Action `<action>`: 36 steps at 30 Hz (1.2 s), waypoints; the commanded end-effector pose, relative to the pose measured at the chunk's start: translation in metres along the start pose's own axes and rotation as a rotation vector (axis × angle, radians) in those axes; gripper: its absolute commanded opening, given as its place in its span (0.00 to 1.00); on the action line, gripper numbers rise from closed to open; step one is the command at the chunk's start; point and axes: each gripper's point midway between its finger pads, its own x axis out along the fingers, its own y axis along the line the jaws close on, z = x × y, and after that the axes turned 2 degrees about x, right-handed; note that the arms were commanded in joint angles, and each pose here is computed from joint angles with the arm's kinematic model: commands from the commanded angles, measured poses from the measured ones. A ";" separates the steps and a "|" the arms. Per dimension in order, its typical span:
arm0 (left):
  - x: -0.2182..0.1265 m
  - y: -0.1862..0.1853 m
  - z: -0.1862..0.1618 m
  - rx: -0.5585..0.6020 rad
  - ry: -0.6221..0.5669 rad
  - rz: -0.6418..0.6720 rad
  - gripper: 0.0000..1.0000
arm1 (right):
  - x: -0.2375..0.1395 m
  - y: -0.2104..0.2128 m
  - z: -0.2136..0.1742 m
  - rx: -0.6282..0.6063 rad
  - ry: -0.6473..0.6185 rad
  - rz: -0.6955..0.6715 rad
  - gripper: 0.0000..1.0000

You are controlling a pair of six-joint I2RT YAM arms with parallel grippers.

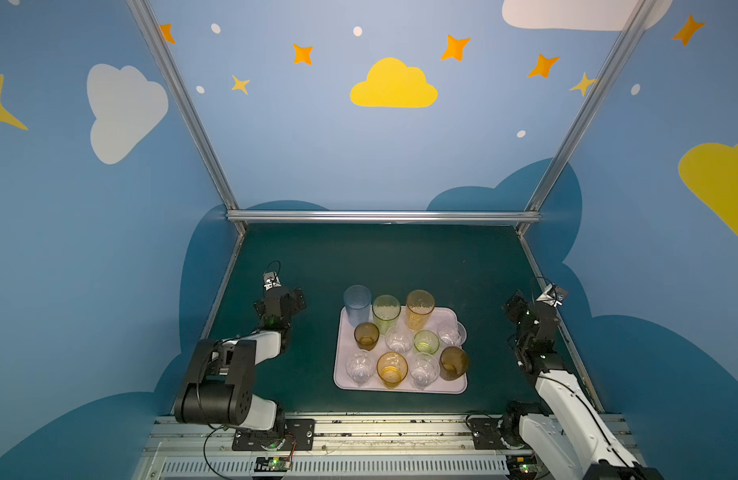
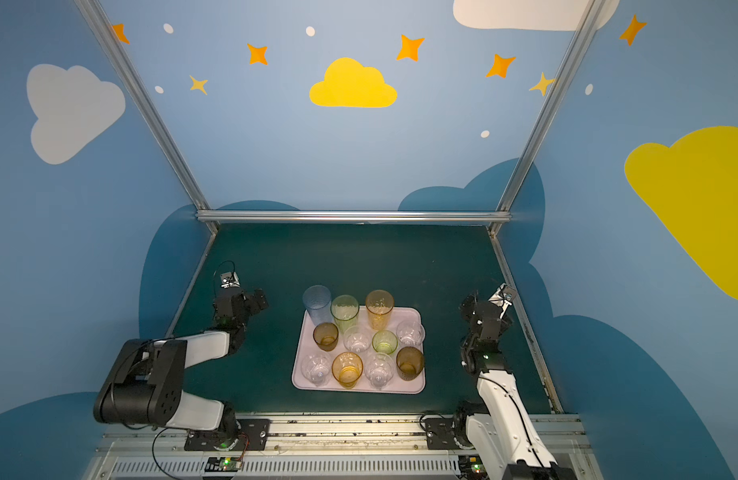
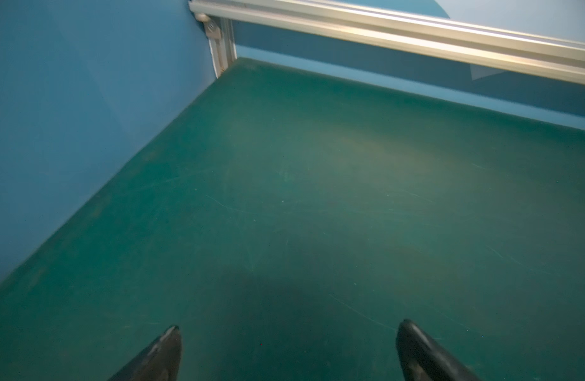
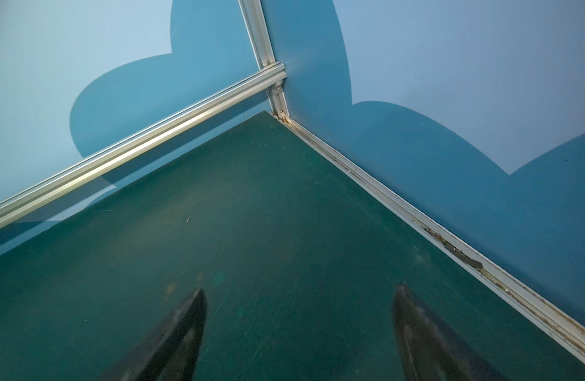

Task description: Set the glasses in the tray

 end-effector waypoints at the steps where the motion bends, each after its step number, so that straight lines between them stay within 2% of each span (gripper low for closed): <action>1: 0.006 -0.016 0.007 0.022 -0.025 -0.099 1.00 | 0.005 -0.004 0.006 0.018 -0.051 -0.011 0.89; 4: 0.005 -0.017 0.005 0.024 -0.037 -0.115 1.00 | 0.010 -0.010 -0.003 0.026 -0.055 -0.025 0.89; 18: 0.004 -0.018 0.003 0.029 -0.032 -0.128 1.00 | 0.038 -0.006 -0.049 -0.058 0.118 -0.025 0.89; 26: 0.004 -0.018 0.003 0.028 -0.031 -0.127 1.00 | 0.067 0.015 -0.065 -0.116 0.196 0.017 0.89; 30: 0.004 -0.018 0.003 0.028 -0.032 -0.126 1.00 | 0.078 0.039 -0.067 -0.249 0.211 0.046 0.89; 34: 0.004 -0.018 0.004 0.027 -0.032 -0.126 1.00 | 0.088 0.059 -0.071 -0.336 0.149 0.091 0.89; 36: 0.004 -0.018 0.003 0.028 -0.032 -0.127 1.00 | 0.090 0.064 -0.074 -0.397 0.191 0.038 0.89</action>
